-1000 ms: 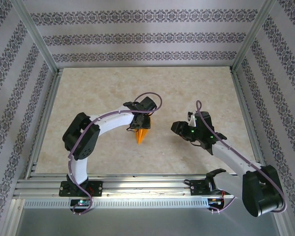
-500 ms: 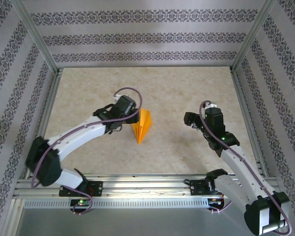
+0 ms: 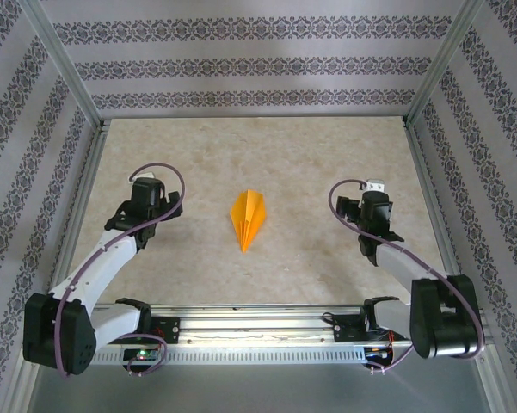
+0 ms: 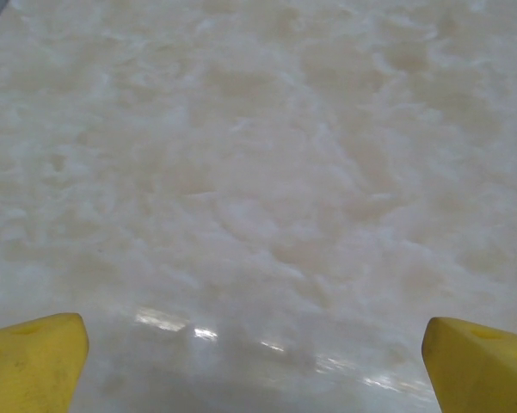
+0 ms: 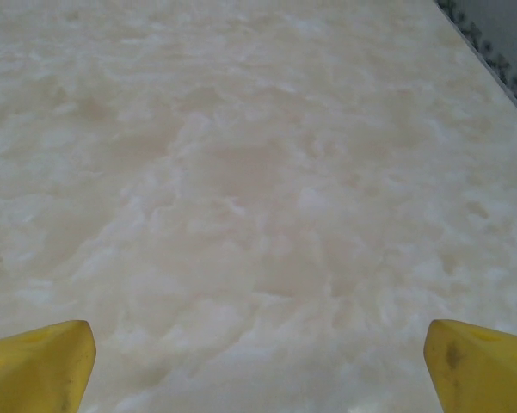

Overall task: Fold a paper plane with a square sheet of paper (pick it up from the middle)
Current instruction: Reset both arms

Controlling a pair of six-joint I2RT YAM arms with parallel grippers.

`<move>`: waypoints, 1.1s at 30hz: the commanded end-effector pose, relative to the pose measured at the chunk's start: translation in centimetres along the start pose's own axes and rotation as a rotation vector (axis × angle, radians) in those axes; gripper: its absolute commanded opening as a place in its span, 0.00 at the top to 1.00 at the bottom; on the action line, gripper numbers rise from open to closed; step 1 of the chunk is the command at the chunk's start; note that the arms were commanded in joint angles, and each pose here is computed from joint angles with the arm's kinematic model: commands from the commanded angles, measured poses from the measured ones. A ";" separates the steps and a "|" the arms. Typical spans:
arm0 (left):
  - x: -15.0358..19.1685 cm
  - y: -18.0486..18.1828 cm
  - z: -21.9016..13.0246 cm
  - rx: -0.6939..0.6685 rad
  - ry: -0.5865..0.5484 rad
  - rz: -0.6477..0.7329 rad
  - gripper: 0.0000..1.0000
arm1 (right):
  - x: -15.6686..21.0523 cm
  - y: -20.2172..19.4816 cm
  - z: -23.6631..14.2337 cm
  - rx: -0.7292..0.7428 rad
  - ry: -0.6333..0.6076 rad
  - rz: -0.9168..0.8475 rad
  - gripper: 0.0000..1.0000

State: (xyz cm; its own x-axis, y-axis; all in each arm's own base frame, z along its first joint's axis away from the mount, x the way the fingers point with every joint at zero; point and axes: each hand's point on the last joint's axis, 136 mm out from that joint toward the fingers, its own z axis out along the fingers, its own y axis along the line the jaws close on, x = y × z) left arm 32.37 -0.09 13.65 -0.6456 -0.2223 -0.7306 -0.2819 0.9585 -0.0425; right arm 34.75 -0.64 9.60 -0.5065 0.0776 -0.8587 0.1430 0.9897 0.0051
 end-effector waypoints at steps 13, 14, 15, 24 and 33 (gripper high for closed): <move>-2.1 2.0 5.3 0.044 -0.397 0.113 0.01 | -3.5 1.6 3.7 -0.170 -0.250 -0.015 0.02; -2.5 1.6 5.5 0.058 -0.421 0.125 0.00 | -3.5 1.6 3.7 -0.160 -0.237 -0.024 0.02; -2.6 0.8 5.8 0.099 -0.416 0.129 0.01 | -3.5 1.6 3.7 -0.152 -0.240 -0.024 0.02; -2.0 0.5 8.7 0.145 -0.449 0.113 0.01 | -3.5 1.7 3.6 -0.147 -0.251 -0.038 0.02; -1.6 0.0 9.0 0.150 -0.399 0.136 0.01 | -3.5 1.8 3.6 -0.147 -0.250 -0.039 0.02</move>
State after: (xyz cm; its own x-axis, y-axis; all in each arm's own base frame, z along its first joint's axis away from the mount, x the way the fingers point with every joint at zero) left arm 39.02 1.84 7.25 -0.3814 -0.0501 -0.9231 -0.0992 0.9950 -0.0130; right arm 39.32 0.32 9.48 -0.3256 0.0293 -0.9450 -0.0100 0.9994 0.0345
